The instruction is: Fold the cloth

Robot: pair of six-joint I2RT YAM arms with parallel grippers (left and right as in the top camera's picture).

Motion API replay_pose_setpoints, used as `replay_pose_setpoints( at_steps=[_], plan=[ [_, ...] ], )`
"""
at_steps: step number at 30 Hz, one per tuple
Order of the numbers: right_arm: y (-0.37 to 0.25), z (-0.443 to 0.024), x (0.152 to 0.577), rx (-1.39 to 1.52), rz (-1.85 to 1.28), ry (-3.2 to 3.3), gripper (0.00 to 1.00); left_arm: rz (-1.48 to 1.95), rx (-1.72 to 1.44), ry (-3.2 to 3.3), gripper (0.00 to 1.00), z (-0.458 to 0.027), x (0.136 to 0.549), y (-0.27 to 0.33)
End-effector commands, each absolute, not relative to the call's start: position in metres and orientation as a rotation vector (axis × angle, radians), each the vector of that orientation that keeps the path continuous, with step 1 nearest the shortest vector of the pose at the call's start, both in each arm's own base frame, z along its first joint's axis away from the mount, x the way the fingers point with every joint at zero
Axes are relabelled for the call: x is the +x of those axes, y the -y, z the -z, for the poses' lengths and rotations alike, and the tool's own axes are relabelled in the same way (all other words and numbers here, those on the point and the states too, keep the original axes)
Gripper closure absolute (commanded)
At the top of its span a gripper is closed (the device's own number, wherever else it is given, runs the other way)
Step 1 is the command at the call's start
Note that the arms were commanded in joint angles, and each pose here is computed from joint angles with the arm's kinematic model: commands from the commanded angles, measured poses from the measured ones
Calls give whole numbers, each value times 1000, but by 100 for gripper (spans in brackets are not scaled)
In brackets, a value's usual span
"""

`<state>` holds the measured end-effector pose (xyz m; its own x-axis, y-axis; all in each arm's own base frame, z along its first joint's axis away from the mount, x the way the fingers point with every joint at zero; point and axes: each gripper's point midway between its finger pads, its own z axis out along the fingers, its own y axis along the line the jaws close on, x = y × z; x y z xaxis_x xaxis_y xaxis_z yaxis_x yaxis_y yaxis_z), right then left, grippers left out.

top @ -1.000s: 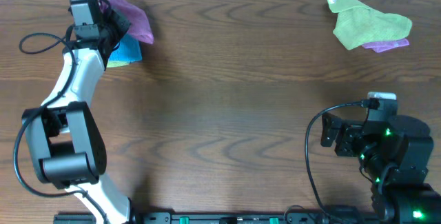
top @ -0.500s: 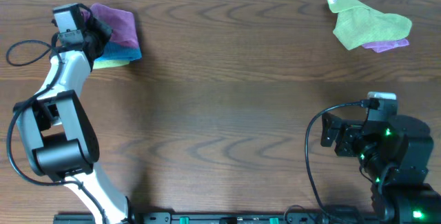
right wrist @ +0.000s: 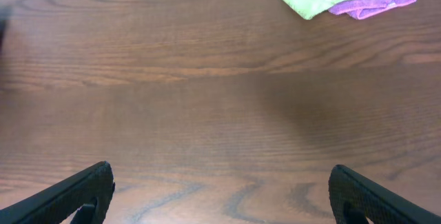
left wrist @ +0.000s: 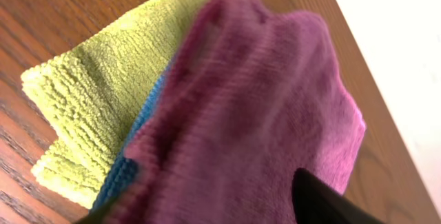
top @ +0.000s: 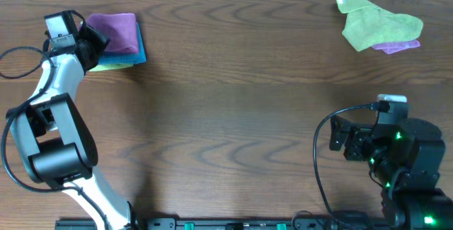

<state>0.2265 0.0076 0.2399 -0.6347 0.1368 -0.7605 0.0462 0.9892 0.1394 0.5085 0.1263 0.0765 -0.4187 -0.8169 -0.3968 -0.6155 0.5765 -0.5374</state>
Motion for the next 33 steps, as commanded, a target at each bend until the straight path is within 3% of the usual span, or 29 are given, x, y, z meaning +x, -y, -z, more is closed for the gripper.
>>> replay_pose_setpoints(
  at_steps=[1, 3, 11, 18, 24, 33],
  plan=[
    [-4, -237, 226, 160, -128, -2262, 1, 394, -1128, -2166, 20, -79, 512, -133],
    [-4, -237, 226, 160, -128, -2262, 1, 394, -1125, -2163, 4, -81, 512, -132],
    [-4, -237, 226, 160, -128, -2262, 1, 347, -1028, -2092, 5, -152, 497, -141],
    [-4, -237, 226, 161, -128, -2262, 1, 348, -1028, -2079, 5, -223, 444, -127],
    [-4, -237, 226, 160, -128, -2262, 1, 541, -804, -2109, 5, -286, 400, -69],
    [-4, -237, 226, 160, -128, -2262, 1, 626, -740, -2136, 5, -323, 331, -25]
  ],
)
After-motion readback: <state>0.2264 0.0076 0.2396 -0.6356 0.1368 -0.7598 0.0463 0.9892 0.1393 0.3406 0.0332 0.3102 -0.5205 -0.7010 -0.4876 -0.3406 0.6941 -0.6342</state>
